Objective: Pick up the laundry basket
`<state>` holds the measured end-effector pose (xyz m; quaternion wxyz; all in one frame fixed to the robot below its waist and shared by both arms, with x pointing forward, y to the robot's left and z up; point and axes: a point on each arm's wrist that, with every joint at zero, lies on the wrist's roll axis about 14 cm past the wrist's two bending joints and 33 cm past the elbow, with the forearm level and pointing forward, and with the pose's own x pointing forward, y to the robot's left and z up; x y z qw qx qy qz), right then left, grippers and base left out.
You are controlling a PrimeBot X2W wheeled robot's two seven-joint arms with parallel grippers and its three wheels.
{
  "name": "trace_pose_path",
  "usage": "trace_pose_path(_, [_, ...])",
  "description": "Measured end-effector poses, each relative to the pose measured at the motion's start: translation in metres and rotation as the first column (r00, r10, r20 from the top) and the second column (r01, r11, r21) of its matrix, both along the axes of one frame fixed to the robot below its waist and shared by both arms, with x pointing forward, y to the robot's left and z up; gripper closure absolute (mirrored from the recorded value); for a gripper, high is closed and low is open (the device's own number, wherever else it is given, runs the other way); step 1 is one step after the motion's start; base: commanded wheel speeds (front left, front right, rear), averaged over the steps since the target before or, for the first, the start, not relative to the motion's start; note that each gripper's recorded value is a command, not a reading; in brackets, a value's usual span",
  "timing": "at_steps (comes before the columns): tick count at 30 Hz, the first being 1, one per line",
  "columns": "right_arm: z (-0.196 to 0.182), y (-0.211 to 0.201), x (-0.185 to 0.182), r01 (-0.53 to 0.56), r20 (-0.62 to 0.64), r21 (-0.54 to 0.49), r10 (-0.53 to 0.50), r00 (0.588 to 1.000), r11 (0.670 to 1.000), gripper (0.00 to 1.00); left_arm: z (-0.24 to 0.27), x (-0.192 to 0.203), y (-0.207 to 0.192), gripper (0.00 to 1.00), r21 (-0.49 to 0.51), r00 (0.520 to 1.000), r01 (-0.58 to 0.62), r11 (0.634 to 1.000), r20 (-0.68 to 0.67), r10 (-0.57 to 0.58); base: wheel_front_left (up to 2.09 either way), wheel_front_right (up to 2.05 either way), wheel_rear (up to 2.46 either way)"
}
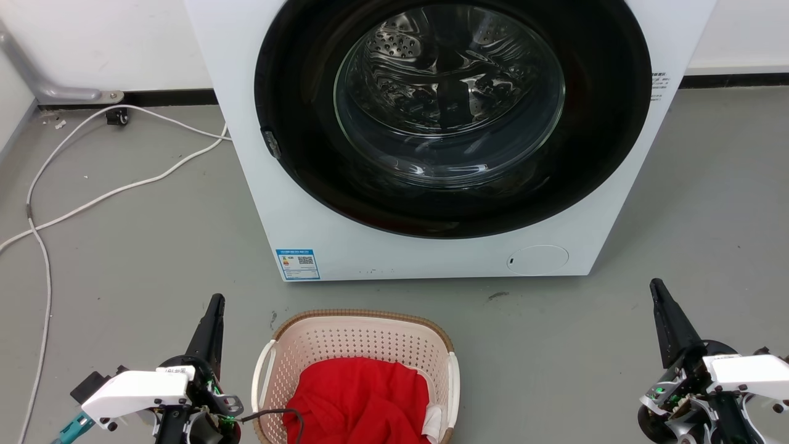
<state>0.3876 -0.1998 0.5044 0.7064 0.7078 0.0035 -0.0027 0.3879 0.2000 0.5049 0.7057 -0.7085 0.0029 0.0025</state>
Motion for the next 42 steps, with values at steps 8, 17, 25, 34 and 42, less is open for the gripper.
trace_pose_path(8, [0.000,0.000,0.000,0.000,0.000,0.000,0.000,1.000,1.000,1.00,0.000,0.000,0.000,1.00,0.000,1.000,0.000,1.000,0.000,0.000,0.00,0.00,0.00])
trace_pose_path(17, [0.000,0.000,0.000,0.000,0.000,0.000,0.000,1.000,1.000,1.00,0.000,0.000,0.000,1.00,0.000,1.000,0.000,1.000,0.000,0.000,0.00,0.00,0.00])
trace_pose_path(25, [0.000,0.000,0.000,0.000,0.000,0.000,0.000,1.000,1.000,0.00,0.000,0.000,0.000,0.00,0.000,1.000,0.000,1.000,0.000,0.000,0.00,0.00,0.00])
trace_pose_path(34, [-0.026,-0.002,-0.013,0.016,-0.079,-0.023,-0.018,0.997,1.000,0.00,-0.024,-0.012,0.001,0.00,0.019,0.997,-0.017,1.000,-0.071,0.018,0.00,0.00,0.00])
trace_pose_path(42, [-0.012,-0.001,-0.009,0.018,-0.040,-0.179,-0.025,0.999,0.984,0.00,-0.014,-0.010,0.006,0.00,0.146,0.998,-0.038,0.989,-0.044,0.045,0.00,0.00,0.00])
